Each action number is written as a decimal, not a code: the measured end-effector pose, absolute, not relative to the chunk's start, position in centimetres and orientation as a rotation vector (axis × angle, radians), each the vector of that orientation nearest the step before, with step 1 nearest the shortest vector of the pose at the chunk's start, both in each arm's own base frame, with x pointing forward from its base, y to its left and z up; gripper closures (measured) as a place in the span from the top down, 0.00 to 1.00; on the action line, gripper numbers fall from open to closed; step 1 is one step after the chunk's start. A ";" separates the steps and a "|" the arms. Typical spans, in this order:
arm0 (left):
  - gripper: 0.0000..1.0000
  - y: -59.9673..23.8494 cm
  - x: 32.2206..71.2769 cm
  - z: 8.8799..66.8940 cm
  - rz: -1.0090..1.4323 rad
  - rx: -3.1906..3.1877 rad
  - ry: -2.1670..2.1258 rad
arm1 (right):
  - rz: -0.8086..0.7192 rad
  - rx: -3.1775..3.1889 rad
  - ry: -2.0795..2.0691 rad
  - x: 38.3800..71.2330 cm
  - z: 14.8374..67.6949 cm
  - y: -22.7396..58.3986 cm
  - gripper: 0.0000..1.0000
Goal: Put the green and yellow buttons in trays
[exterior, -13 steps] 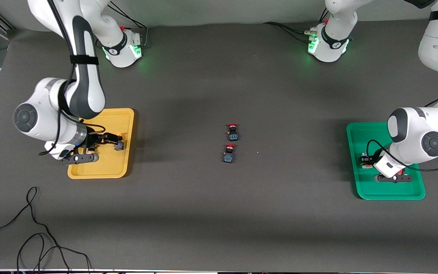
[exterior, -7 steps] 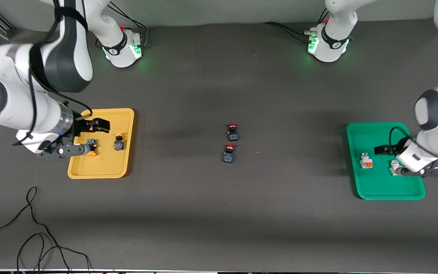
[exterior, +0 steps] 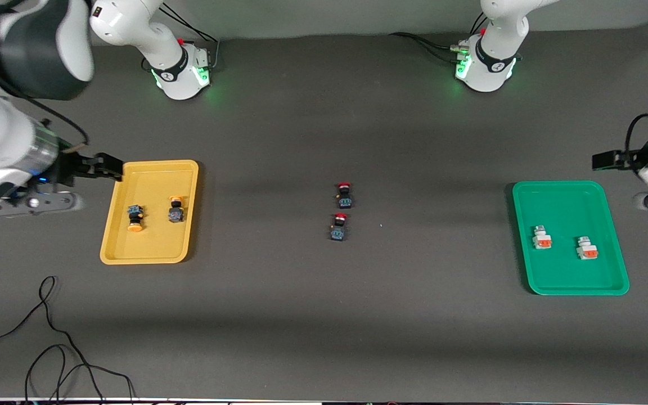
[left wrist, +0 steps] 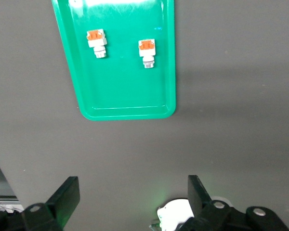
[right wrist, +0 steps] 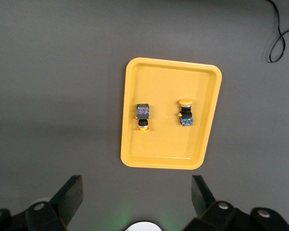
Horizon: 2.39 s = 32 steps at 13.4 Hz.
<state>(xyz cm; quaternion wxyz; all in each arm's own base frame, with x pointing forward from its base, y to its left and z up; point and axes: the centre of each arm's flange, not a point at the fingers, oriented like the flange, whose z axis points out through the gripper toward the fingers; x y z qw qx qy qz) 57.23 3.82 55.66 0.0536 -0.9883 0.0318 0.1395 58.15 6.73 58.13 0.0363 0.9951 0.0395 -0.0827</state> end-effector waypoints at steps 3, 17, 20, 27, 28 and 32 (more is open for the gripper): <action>1.00 2.6 57.2 58.4 0.383 -3.009 0.122 | -0.302 3.098 0.102 57.6 57.9 1.9 1.00; 1.00 -1.8 57.4 57.9 0.424 -3.010 0.202 | -0.216 3.155 0.063 55.2 59.2 -3.1 1.00; 0.99 -3.8 57.1 58.4 0.401 -2.988 0.235 | -0.194 3.153 0.071 55.4 59.3 -2.4 1.00; 1.00 -5.3 55.1 57.6 0.175 -3.004 0.296 | -0.165 3.145 0.071 55.5 59.6 -2.5 1.00; 1.00 -5.5 55.0 57.5 0.165 -3.004 0.303 | -0.158 3.137 0.071 55.5 59.6 -2.6 1.00; 1.00 -5.3 55.3 56.7 0.180 -3.004 0.301 | -0.140 3.132 0.071 55.6 59.7 -2.7 1.00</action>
